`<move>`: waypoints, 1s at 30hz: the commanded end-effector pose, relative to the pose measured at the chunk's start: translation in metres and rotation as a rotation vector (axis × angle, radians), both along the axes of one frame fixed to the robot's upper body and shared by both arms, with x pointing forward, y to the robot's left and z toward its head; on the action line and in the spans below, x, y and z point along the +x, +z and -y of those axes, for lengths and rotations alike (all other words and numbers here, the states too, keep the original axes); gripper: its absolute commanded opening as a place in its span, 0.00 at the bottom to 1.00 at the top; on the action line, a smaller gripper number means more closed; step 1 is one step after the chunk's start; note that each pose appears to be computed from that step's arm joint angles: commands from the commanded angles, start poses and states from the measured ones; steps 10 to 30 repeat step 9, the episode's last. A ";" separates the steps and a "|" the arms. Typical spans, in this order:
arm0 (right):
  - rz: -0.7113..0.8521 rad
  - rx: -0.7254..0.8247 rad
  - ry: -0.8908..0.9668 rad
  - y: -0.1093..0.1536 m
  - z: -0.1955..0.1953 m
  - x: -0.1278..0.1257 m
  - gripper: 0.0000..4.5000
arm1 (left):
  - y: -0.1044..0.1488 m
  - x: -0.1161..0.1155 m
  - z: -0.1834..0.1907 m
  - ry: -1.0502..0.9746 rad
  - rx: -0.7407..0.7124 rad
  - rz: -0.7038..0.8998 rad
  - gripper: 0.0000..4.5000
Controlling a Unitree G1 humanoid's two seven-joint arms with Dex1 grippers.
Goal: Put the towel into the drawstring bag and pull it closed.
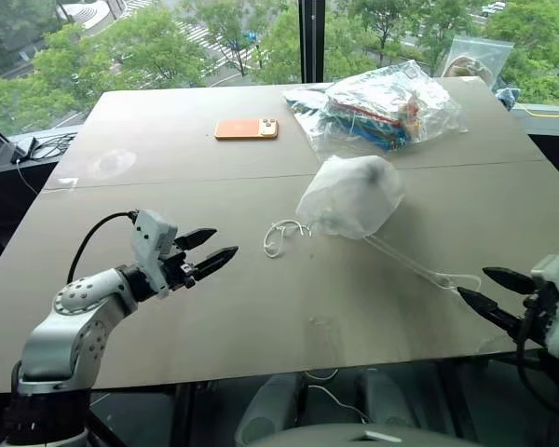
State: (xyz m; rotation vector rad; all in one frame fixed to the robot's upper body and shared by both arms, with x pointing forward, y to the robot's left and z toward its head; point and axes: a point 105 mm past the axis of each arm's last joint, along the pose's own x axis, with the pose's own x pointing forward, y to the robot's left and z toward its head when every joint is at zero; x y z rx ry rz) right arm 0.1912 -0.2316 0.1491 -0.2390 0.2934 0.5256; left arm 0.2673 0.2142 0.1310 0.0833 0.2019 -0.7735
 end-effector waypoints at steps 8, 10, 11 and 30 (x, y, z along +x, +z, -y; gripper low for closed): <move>0.232 -0.045 -0.083 0.036 0.021 0.000 0.99 | 0.028 -0.013 0.003 -0.004 -0.033 0.076 1.00; 0.233 -0.043 -0.084 0.035 0.022 0.002 0.99 | 0.026 -0.014 0.005 -0.005 -0.032 0.074 1.00; 0.233 -0.043 -0.084 0.035 0.022 0.002 0.99 | 0.026 -0.014 0.005 -0.005 -0.032 0.074 1.00; 0.233 -0.043 -0.084 0.035 0.022 0.002 0.99 | 0.026 -0.014 0.005 -0.005 -0.032 0.074 1.00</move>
